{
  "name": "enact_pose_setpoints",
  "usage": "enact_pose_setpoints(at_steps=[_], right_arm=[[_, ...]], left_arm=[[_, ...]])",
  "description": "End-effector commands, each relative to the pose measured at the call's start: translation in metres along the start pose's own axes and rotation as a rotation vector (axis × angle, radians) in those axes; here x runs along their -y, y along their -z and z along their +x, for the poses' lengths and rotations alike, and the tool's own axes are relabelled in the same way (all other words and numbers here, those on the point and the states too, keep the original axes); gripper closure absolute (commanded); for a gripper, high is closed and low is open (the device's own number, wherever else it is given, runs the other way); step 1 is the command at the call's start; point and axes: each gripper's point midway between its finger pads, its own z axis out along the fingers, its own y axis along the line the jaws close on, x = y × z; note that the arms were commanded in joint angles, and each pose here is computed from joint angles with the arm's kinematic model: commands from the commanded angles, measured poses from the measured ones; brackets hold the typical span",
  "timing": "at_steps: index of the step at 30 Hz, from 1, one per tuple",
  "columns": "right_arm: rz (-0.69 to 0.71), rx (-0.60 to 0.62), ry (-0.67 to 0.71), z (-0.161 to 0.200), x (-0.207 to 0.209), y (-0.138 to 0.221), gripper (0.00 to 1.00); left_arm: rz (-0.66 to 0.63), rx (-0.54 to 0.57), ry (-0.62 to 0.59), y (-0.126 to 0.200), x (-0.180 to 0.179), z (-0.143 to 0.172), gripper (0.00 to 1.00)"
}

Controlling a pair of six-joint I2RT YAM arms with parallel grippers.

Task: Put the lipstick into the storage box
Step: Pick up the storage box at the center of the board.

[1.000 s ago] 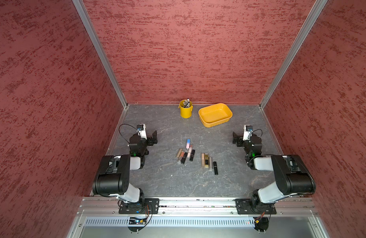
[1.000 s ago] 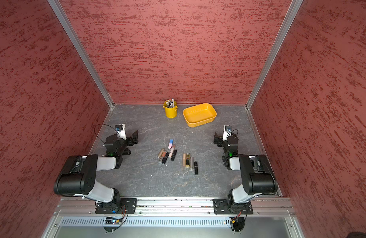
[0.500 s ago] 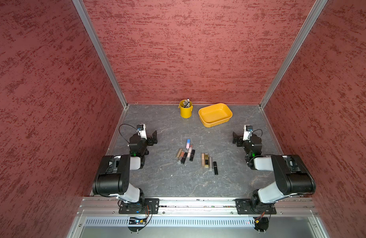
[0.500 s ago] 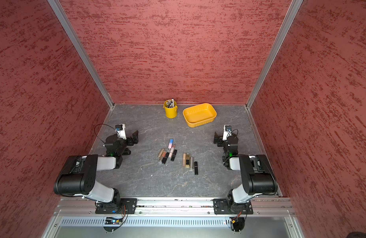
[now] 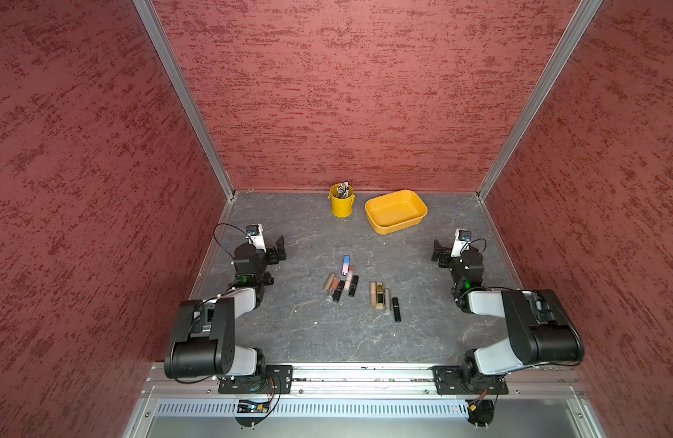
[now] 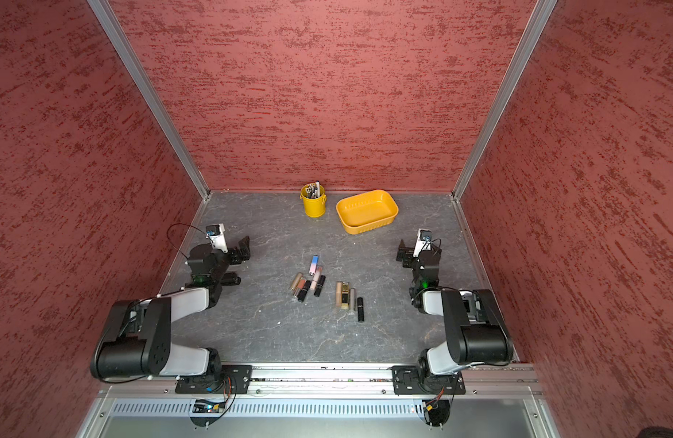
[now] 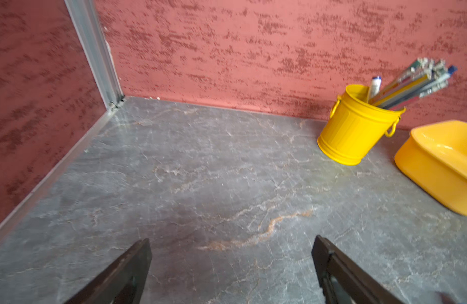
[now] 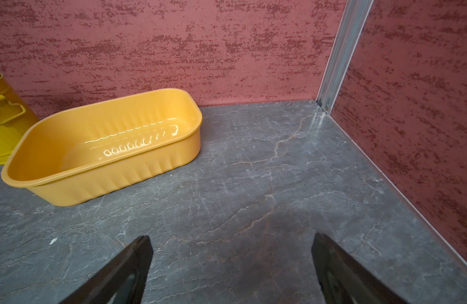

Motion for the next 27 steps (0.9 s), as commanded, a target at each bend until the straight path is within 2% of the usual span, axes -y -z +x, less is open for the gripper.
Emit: enact_pose_setpoints(at_steps=[1, 5, 11, 14, 21, 27], right_arm=[[0.065, 0.041, -0.032, -0.015, 0.010, 0.008, 0.01], [0.159, -0.005, -0.069, -0.041, 0.024, 0.014, 0.01], [0.216, -0.109, -0.300, -0.065, 0.028, 0.023, 0.01], [0.161, -0.188, -0.348, -0.071, 0.014, 0.025, 0.01], [-0.004, -0.275, -0.464, -0.091, -0.019, 0.039, 0.01], [-0.053, -0.478, -0.533, -0.079, -0.040, 0.040, 0.01]], left_arm=[[-0.085, 0.010, 0.028, 0.009, -0.011, -0.018, 0.00], [-0.101, 0.061, 0.062, 0.027, -0.008, -0.045, 0.00], [-0.029, 0.033, 0.199, 0.046, 0.012, -0.064, 0.00], [0.050, 0.010, 0.250, 0.054, 0.029, -0.069, 0.00], [0.202, -0.055, 0.346, 0.072, 0.070, -0.070, 0.00], [0.343, -0.113, 0.348, 0.086, 0.117, -0.058, 0.00]])
